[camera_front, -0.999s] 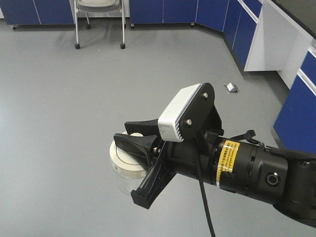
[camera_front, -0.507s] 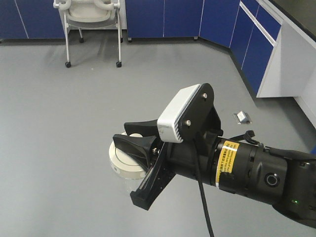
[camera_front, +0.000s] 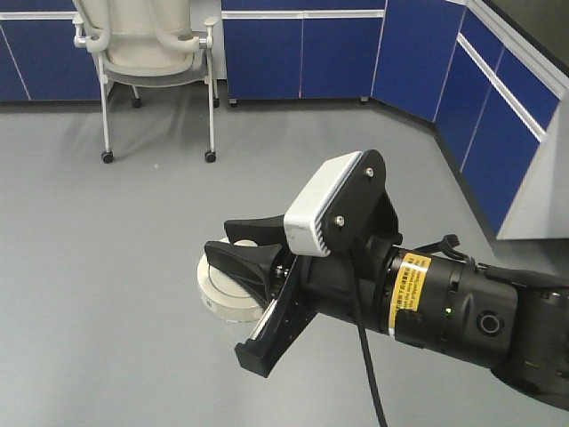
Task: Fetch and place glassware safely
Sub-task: 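Drive the base across the lab carrying the jar in the right gripper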
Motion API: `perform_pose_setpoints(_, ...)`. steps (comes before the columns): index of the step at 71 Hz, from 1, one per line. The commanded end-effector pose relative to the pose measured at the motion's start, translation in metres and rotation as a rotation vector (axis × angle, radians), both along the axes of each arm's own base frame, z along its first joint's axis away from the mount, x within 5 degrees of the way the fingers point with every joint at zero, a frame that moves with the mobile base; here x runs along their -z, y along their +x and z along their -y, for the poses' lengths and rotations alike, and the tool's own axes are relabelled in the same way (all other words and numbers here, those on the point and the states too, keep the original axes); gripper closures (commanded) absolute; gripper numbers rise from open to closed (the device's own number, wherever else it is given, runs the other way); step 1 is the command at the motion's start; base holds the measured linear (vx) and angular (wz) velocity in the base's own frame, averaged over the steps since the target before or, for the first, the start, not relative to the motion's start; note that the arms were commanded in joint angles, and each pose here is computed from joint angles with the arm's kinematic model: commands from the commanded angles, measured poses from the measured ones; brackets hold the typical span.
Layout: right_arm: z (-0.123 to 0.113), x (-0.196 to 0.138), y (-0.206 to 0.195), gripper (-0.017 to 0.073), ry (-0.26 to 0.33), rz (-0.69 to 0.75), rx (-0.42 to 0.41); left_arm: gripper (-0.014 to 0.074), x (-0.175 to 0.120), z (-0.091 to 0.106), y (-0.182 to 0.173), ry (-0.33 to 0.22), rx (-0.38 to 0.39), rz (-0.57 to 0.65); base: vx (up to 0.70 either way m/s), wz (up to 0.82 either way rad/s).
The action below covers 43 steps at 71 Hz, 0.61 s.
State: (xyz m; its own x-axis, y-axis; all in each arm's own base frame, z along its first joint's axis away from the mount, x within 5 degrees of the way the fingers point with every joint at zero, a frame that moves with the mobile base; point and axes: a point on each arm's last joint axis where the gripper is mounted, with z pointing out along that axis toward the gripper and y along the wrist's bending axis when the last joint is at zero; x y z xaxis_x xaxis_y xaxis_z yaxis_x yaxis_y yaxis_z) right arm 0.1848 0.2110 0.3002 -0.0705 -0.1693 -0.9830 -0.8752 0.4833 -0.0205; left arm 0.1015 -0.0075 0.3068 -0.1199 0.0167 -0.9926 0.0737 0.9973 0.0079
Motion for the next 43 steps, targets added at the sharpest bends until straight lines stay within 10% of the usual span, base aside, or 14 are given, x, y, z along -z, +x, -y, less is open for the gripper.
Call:
perform_pose_setpoints(1, 0.0001, -0.0232, -0.0042, 0.0563, 0.102, 0.046, -0.034, 0.0601, -0.0153, 0.0009, 0.0003, -0.019, 0.008, 0.094, 0.66, 0.05)
perform_pose_setpoints(43, 0.0001, -0.0232, -0.0042, 0.0563, 0.102, 0.046, -0.034, 0.0601, -0.0153, 0.0009, 0.0003, -0.019, 0.008, 0.094, 0.61, 0.00)
